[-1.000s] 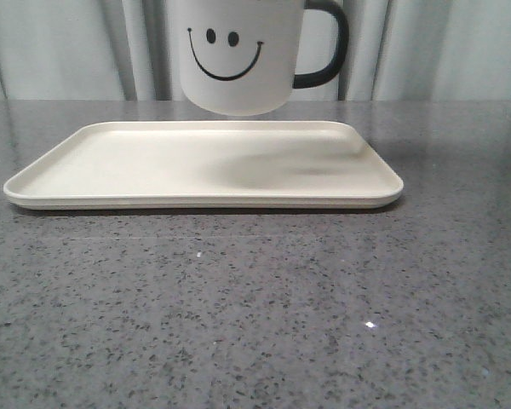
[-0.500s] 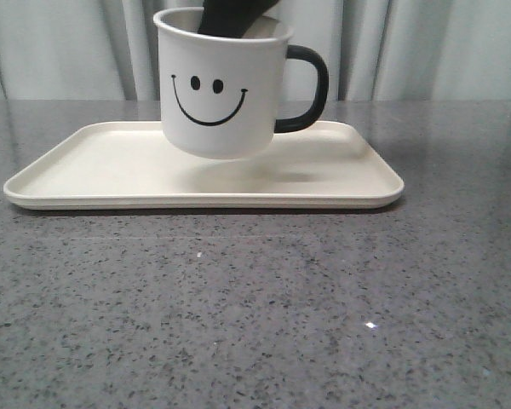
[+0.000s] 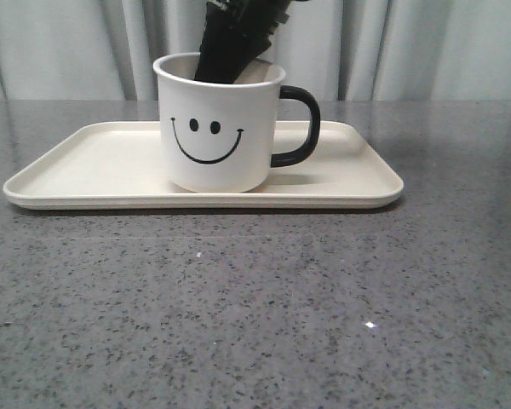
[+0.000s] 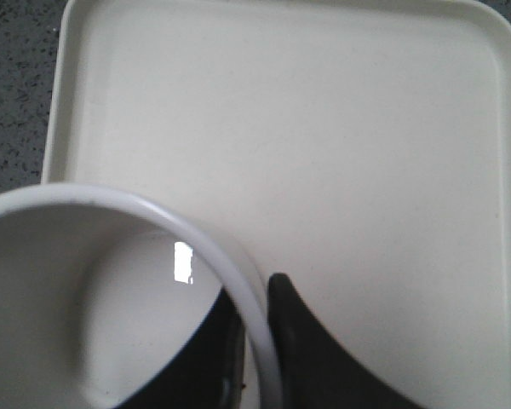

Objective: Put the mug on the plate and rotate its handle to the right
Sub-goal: 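Lower the turned mug onto the tray and open the right gripper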

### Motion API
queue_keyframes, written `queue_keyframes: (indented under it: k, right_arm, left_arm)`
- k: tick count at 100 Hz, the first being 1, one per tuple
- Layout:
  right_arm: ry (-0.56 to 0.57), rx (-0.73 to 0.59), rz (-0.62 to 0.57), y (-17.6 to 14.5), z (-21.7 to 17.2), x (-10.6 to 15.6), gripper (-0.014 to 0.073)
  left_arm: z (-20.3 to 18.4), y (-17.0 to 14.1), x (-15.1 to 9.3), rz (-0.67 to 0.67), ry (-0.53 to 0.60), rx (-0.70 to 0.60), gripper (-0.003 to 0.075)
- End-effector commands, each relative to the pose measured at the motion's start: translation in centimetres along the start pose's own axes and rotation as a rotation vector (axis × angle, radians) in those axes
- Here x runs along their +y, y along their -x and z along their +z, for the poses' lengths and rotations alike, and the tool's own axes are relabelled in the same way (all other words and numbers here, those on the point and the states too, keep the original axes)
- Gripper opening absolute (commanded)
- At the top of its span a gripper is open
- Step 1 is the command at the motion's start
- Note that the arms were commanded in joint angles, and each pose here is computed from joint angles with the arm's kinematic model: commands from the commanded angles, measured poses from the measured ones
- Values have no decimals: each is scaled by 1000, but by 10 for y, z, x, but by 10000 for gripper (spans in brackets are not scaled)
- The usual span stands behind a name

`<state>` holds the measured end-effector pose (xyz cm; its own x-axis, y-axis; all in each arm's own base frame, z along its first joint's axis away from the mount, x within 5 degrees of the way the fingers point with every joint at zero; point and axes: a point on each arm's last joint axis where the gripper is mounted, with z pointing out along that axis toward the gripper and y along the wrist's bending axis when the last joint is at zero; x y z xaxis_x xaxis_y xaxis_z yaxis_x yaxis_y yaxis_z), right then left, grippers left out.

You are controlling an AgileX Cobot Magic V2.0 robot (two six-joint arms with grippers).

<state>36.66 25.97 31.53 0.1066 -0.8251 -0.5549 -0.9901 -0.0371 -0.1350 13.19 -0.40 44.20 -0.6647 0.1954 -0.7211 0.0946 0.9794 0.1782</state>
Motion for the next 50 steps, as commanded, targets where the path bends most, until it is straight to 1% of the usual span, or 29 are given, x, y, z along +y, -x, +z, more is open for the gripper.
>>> queue_keyframes:
  k: [1,50]
  right_arm:
    - [37,-52,-36,16,-32,16,-116]
    - [55,-41,-24,12,-22,12,-116]
  left_arm:
    - [-7,7,2,-16,6,-75,-20]
    - [-7,6,1,-17,3,-73,-20]
